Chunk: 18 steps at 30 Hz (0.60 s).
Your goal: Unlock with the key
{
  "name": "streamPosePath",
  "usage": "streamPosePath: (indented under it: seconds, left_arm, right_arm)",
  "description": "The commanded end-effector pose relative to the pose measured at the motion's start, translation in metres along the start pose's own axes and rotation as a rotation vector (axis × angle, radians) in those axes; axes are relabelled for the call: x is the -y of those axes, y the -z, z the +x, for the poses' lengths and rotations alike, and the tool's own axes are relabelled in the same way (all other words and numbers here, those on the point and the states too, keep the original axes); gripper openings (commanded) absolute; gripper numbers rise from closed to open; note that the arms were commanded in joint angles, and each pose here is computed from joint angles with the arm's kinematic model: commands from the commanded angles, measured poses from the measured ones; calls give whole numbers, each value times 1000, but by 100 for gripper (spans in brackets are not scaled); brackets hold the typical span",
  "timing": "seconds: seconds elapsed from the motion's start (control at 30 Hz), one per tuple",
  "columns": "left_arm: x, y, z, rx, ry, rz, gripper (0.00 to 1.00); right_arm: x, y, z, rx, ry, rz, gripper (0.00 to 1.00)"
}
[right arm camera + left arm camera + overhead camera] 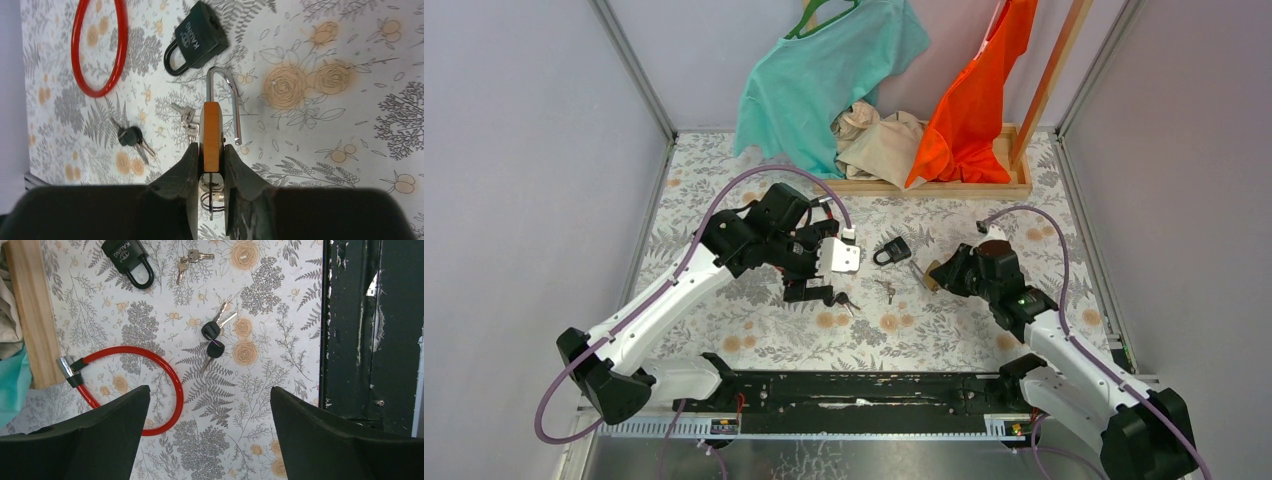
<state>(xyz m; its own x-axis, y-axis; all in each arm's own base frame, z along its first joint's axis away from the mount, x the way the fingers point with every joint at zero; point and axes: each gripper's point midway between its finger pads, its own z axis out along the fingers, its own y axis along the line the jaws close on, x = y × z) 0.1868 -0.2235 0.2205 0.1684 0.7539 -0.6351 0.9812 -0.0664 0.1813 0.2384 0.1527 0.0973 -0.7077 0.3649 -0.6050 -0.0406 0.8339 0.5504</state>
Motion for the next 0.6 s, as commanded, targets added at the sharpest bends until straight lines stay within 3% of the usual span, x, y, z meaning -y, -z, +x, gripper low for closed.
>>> streamPosePath:
  seconds: [0.0, 0.2, 0.43, 0.57]
  left_arm:
    - [4, 6, 0, 6, 9, 23, 95]
    - [6, 5, 4, -3, 11, 34, 94]
    - [5, 5, 9, -16, -3, 32, 94]
    - [3, 5, 10, -19, -10, 26, 94]
  right_arm:
    - [4, -4, -30, 126, -103, 5, 0]
    - [22, -11, -34, 160, -178, 9, 0]
    - [29, -14, -29, 161, -145, 11, 0]
    - [33, -13, -16, 131, -127, 4, 12]
